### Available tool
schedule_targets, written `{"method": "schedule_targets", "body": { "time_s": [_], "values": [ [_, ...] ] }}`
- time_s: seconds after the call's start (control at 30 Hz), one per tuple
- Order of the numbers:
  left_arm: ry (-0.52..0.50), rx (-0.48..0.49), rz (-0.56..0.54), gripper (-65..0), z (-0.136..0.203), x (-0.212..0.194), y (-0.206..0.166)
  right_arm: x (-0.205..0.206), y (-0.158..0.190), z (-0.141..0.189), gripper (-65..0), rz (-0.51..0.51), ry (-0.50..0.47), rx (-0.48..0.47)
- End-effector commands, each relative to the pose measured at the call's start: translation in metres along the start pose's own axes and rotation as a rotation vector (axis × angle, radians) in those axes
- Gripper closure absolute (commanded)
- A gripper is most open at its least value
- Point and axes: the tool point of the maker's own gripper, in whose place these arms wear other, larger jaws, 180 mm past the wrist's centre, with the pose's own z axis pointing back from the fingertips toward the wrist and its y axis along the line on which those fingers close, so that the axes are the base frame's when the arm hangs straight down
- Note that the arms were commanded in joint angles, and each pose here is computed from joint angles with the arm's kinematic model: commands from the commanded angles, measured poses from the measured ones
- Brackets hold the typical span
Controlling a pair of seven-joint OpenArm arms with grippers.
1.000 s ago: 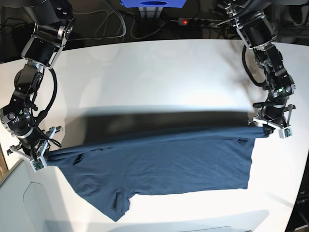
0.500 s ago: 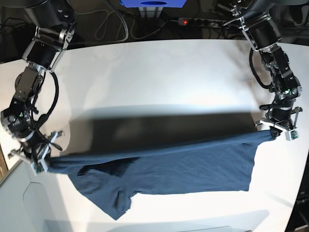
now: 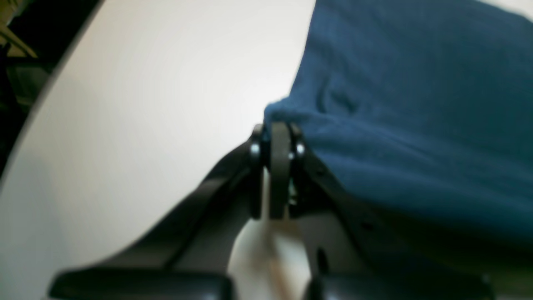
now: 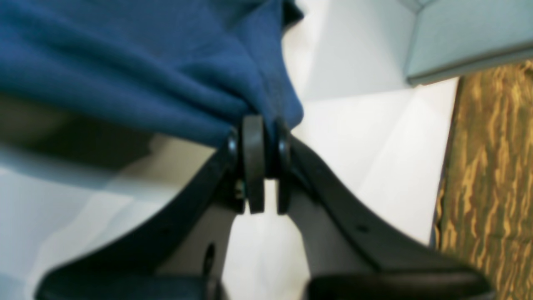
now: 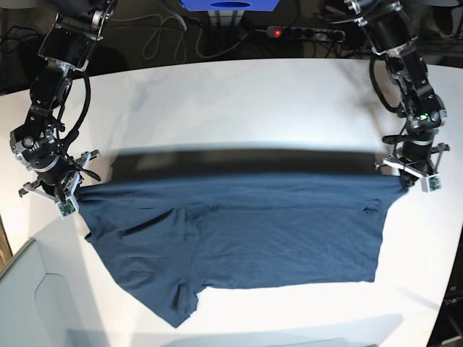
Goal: Fold the T-shirt properly
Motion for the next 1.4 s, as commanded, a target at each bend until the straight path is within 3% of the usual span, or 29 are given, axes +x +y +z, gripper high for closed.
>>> {"method": "schedule_targets", "body": {
  "time_s": [0.0,0.3,0.6,0.83,1.37],
  "values": [
    [-0.066,0.016,-0.016,0.0,0.006,0.020,0.007,0.011,-0.008,0.007,-0.1,0.015,-0.045,-0.022],
    [-0.008,0.076,0.030,0.0,0.034,-0.021,0.024,-0.054,0.030,0.015,-0.1,0.020,0.093,0.059],
    [0.060,0.090,-0.016,0.0,0.057,-0.050,0.032,-0.100,0.056,0.028,-0.1,0.026,0.191,0.116],
    [0.095,0.087,-0.034,0.0,0.081,-0.069,0.027,-0.101,0.068,0.048,-0.1,0.058,0.158,0.125],
    [0.239,0.091,-0.048,0.0,0.114,-0.125,0.030,-0.139,0.066,0.067,-0.1,0.041,0.244,0.118]
  ]
}}
